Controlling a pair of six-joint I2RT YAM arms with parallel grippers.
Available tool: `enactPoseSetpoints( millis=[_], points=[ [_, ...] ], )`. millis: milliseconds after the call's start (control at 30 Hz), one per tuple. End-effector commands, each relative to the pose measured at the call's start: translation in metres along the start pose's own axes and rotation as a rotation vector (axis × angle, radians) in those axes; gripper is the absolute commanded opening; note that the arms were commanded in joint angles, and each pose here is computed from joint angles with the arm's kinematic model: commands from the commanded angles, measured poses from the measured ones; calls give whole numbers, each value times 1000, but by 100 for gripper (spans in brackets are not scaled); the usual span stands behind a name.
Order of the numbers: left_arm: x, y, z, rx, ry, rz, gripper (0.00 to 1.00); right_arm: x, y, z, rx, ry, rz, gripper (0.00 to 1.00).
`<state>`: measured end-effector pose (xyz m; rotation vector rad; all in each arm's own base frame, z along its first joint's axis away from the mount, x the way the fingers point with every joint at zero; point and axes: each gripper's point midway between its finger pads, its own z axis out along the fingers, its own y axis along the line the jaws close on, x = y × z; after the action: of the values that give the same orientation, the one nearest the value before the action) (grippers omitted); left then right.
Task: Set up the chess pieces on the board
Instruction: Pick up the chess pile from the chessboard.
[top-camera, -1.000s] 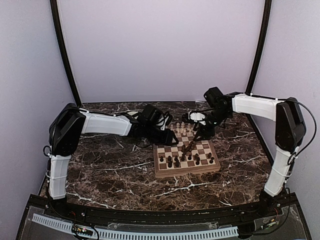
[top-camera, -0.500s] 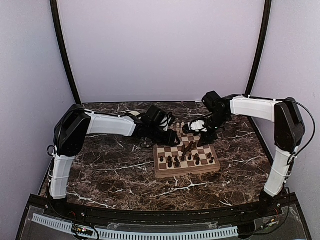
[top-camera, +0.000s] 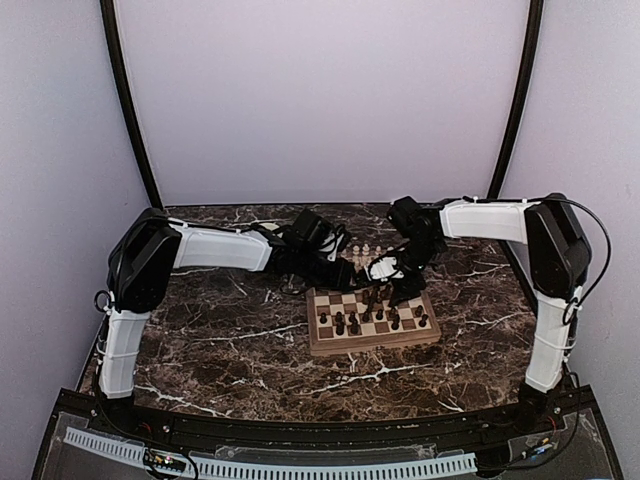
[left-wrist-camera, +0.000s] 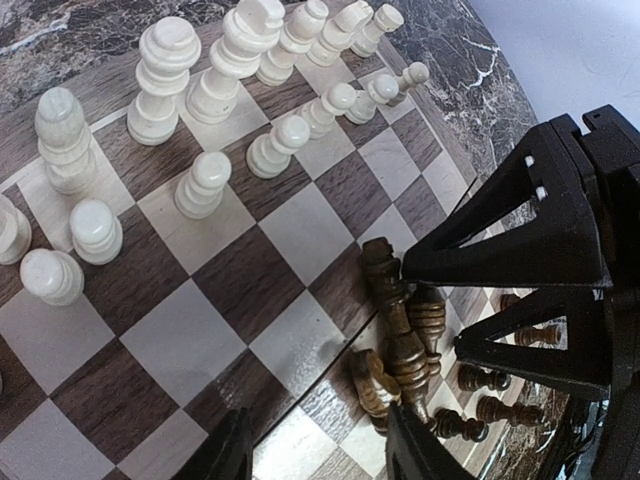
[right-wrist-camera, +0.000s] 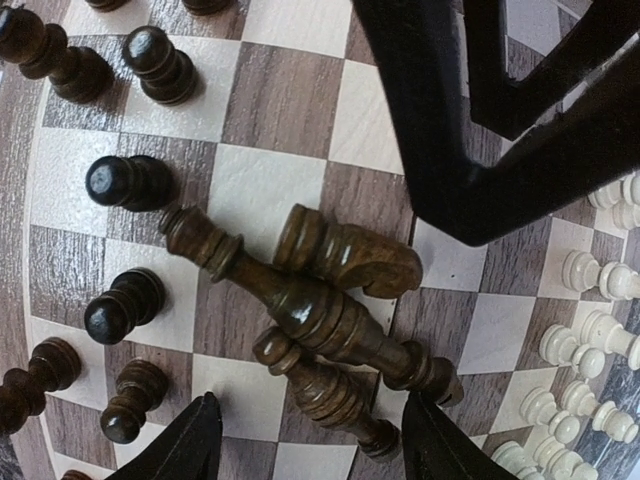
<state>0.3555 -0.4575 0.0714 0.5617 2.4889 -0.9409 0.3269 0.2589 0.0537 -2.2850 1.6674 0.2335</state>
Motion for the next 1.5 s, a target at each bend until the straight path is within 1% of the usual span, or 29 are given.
enactPoseSetpoints(
  millis=[0, 200, 333, 600, 800, 867, 1033, 1200, 1467],
  points=[
    [-1, -5, 1, 17, 18, -6, 48, -7, -8, 1, 9, -7, -14, 62],
    [3, -1, 7, 5, 47, -16, 48, -7, -8, -1, 11, -5, 19, 59],
    [8, 2, 10, 2, 67, -29, 48, -4, -5, 2, 3, 7, 36, 53],
    [9, 3, 10, -6, 73, -32, 47, 6, 2, 3, -25, 29, 66, 36],
    [10, -1, 12, 26, 73, -21, 48, 12, 8, 5, -58, 49, 88, 31],
    [9, -4, 12, 41, 72, -18, 48, 13, 8, 8, -69, 50, 103, 27],
    [12, -3, 12, 40, 78, -19, 50, 11, 3, 5, -68, 9, 153, 21],
    [13, 0, 12, 26, 83, -22, 49, 9, -2, -10, -46, -10, 168, 19],
    [10, 2, 11, 17, 72, -23, 49, 3, -3, -33, -17, -23, 161, 18]
  ],
)
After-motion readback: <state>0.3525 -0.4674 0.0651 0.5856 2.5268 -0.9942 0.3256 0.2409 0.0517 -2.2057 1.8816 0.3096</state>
